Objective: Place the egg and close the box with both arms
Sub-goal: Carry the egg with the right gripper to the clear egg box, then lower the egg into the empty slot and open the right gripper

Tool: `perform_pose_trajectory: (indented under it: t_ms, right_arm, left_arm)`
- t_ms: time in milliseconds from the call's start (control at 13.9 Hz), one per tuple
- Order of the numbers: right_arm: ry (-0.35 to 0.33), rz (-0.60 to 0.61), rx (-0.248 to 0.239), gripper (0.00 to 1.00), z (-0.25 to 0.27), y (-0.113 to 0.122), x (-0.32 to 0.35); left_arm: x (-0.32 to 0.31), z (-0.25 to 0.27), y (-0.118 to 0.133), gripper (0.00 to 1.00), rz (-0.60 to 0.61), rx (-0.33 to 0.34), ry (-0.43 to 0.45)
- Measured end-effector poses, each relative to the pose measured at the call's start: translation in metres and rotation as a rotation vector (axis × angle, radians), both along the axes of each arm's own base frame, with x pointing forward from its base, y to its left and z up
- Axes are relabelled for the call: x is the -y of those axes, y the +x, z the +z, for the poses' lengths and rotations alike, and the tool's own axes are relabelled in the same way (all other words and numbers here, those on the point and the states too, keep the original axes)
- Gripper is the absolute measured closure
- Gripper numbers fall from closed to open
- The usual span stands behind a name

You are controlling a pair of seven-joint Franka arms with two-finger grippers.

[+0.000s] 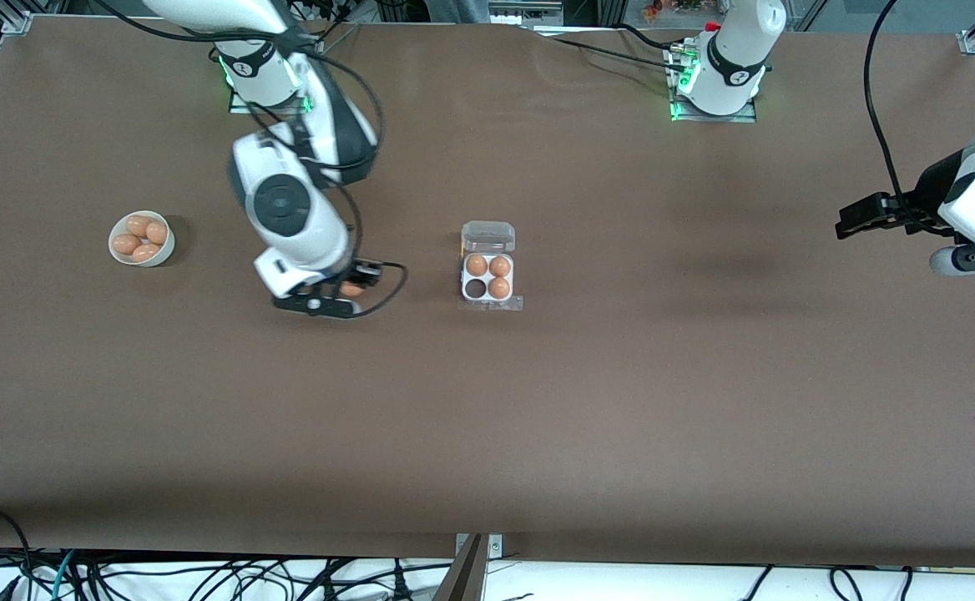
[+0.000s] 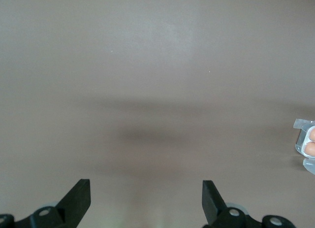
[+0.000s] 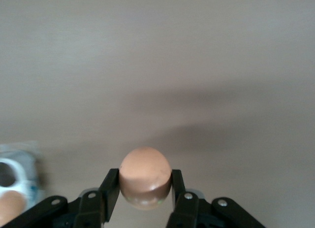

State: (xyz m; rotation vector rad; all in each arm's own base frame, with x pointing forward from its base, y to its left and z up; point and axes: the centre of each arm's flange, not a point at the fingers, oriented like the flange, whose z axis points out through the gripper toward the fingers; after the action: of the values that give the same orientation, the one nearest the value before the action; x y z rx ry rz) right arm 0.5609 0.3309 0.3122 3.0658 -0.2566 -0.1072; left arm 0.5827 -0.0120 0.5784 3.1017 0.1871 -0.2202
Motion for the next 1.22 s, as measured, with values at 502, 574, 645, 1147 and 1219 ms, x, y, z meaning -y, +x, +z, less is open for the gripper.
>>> perform_pose_trajectory:
  t_ms: [502, 574, 645, 1147, 1219]
  right_arm:
    - [-0.004, -0.083, 0.044, 0.52, -0.043, -0.031, -0.142]
    - [0.005, -0.086, 0.048, 0.52, -0.042, -0.032, -0.15]
    - [0.017, -0.09, 0.047, 0.52, -0.04, -0.032, -0.155]
    - [0.063, -0.107, 0.017, 0.52, -0.045, -0.036, -0.171]
    - [0.064, -0.108, 0.014, 0.52, -0.048, -0.037, -0.173]
  left_arm:
    - [0.0, 0.0, 0.0, 0.0, 0.0, 0.0, 0.0]
    - [0.0, 0.0, 0.0, 0.0, 0.0, 0.0, 0.0]
    - [0.0, 0.0, 0.0, 0.0, 0.0, 0.0, 0.0]
    - [0.001, 0.001, 0.0, 0.0, -0.001, 0.001, 0.0]
    - [0.001, 0.001, 0.0, 0.0, -0.001, 0.001, 0.0]
